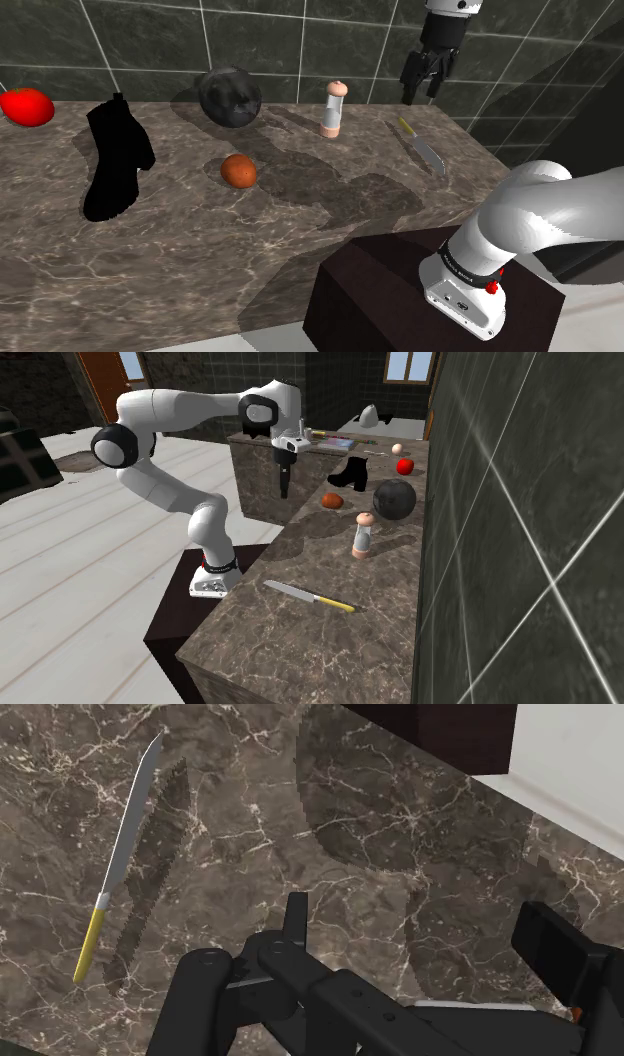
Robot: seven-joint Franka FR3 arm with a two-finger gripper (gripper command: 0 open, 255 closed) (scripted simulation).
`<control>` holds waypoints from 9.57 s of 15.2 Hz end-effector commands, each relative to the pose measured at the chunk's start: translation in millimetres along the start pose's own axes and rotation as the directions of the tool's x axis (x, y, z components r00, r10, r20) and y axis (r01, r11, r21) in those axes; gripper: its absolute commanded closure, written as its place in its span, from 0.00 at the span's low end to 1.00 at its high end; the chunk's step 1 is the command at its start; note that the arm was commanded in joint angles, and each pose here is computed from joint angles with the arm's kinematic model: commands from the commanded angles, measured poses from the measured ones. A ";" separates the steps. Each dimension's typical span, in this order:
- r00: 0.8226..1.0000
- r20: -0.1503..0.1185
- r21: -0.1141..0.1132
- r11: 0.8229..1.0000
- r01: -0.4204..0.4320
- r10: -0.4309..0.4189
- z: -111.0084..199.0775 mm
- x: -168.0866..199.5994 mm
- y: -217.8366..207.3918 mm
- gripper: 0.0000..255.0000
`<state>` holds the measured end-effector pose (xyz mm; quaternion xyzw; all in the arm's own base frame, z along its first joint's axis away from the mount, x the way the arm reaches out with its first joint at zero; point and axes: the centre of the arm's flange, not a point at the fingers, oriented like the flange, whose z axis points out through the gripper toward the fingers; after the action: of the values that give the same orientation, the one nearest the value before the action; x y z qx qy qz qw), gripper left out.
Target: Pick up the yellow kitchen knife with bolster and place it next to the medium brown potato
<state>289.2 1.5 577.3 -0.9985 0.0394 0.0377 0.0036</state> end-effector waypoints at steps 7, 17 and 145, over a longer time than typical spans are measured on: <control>0.995 0.005 0.013 0.995 -0.096 0.096 44.8 29.6 60.5 0.00; 0.967 0.015 0.034 0.967 -0.254 0.253 121.7 65.2 165.4 0.00; 0.913 0.029 0.053 0.912 -0.408 0.407 222.3 190.4 -204.5 1.00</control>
<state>478.1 192.4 343.5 -0.9675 0.2476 0.0452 0.0249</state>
